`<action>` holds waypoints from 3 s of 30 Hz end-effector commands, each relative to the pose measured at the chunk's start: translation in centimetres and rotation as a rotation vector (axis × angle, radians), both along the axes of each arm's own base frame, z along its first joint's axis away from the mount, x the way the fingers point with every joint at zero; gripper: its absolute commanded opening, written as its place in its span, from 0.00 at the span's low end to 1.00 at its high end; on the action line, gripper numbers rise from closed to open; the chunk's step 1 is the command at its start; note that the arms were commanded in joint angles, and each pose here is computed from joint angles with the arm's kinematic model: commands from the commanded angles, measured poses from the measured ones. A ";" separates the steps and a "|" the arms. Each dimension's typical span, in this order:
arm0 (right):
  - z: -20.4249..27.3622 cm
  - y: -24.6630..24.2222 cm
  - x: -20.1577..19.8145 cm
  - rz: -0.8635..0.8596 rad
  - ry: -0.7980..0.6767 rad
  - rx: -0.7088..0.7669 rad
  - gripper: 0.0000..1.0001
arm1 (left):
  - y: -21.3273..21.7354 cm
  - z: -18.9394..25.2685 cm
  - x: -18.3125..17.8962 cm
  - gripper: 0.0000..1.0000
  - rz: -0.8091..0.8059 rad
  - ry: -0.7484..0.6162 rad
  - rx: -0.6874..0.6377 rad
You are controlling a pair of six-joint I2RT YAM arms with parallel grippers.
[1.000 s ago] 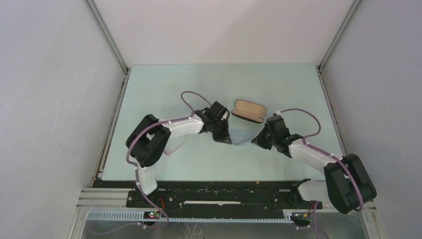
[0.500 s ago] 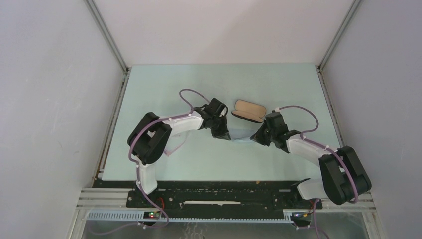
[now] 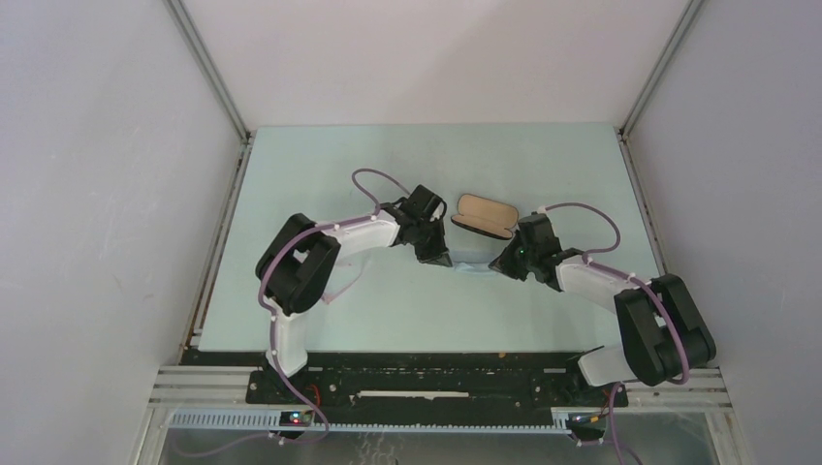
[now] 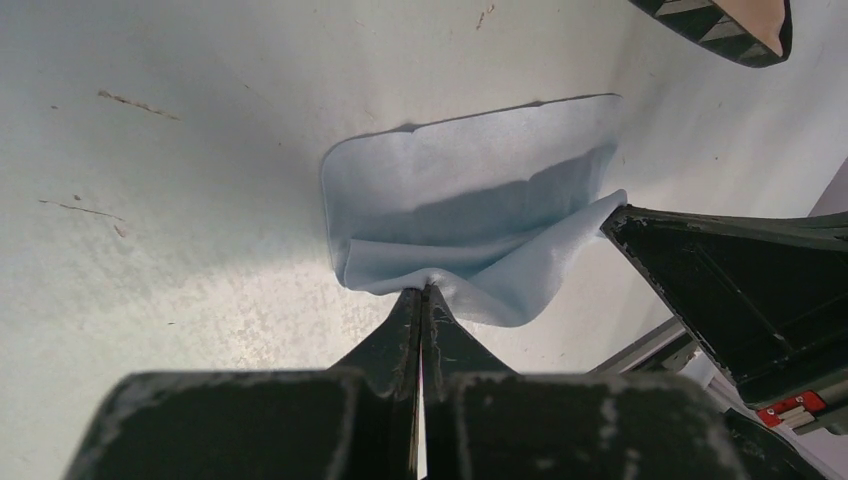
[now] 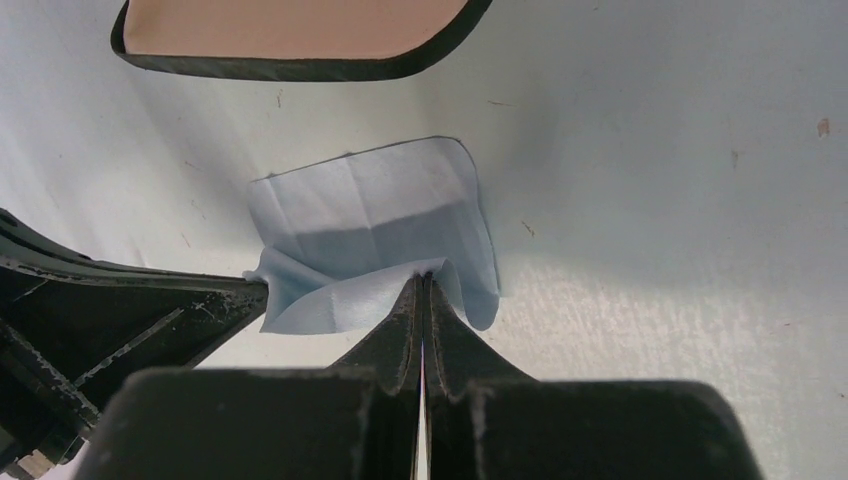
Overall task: Organize the sunglasses
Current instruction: Fold the glasses cleaning cloth at the center of the board.
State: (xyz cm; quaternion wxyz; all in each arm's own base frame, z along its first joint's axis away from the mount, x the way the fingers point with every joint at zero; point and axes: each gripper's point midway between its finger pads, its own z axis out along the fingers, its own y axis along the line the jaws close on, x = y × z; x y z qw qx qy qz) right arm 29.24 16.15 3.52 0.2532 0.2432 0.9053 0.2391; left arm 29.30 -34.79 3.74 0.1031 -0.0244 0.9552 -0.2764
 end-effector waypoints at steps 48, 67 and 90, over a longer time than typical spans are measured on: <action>1.4 0.3 -5.2 0.067 -0.013 0.034 0.00 | 0.5 1.0 -6.9 0.00 -0.140 0.031 -0.045; 2.2 0.7 0.1 0.048 -0.076 0.011 0.00 | -0.8 2.3 -2.1 0.00 -0.083 0.002 -0.079; 1.2 0.0 2.2 0.009 -0.064 0.011 0.00 | 0.4 1.4 1.8 0.00 -0.006 -0.030 -0.010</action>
